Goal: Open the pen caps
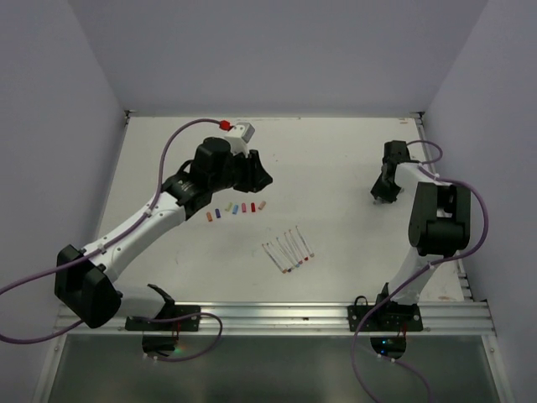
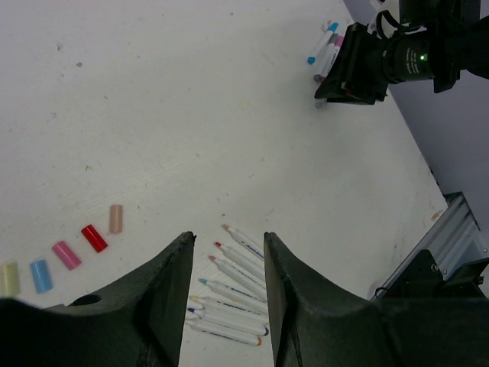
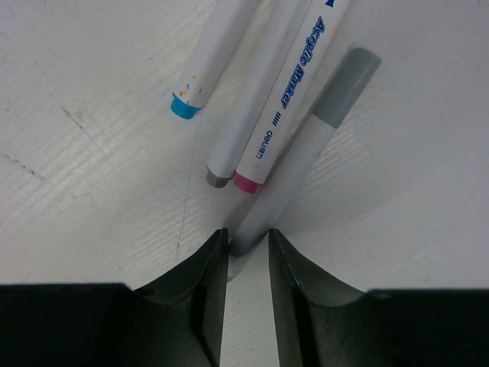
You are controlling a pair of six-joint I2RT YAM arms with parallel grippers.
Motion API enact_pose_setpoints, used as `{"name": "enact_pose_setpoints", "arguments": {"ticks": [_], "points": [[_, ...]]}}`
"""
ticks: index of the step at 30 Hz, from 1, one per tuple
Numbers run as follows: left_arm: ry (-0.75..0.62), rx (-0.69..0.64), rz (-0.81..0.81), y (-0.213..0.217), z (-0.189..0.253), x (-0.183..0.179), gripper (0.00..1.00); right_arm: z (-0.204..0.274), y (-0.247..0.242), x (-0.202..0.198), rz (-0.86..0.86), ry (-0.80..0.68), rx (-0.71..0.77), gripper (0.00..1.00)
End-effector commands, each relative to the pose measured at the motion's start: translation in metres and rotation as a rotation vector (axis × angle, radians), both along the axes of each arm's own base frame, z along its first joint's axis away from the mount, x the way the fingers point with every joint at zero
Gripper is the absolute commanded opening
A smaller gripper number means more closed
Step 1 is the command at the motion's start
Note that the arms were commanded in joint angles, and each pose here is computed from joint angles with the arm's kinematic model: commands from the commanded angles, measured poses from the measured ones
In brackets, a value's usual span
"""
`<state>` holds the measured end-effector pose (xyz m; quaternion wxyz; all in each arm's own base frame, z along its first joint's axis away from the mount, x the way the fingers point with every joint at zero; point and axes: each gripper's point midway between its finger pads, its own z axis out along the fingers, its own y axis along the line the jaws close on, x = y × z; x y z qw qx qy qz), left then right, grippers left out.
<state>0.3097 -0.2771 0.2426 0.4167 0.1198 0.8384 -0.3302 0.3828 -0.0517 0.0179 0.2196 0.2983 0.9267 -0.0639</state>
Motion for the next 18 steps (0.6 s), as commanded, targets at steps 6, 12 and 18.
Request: {"name": "enact_pose_setpoints", "arguments": {"ticks": [6,12,18], "points": [[-0.086,0.007,-0.011,0.009,0.03,-0.007,0.45,-0.004,-0.004,-0.015,-0.034,0.017,-0.026,0.03],[-0.1,0.001,-0.036,0.012,0.047,-0.015,0.46,0.012,-0.007,-0.043,-0.082,-0.008,-0.046,0.0],[-0.066,-0.082,-0.094,0.002,0.051,-0.032,0.43,0.072,-0.006,-0.074,-0.116,-0.152,-0.053,0.0]]}}
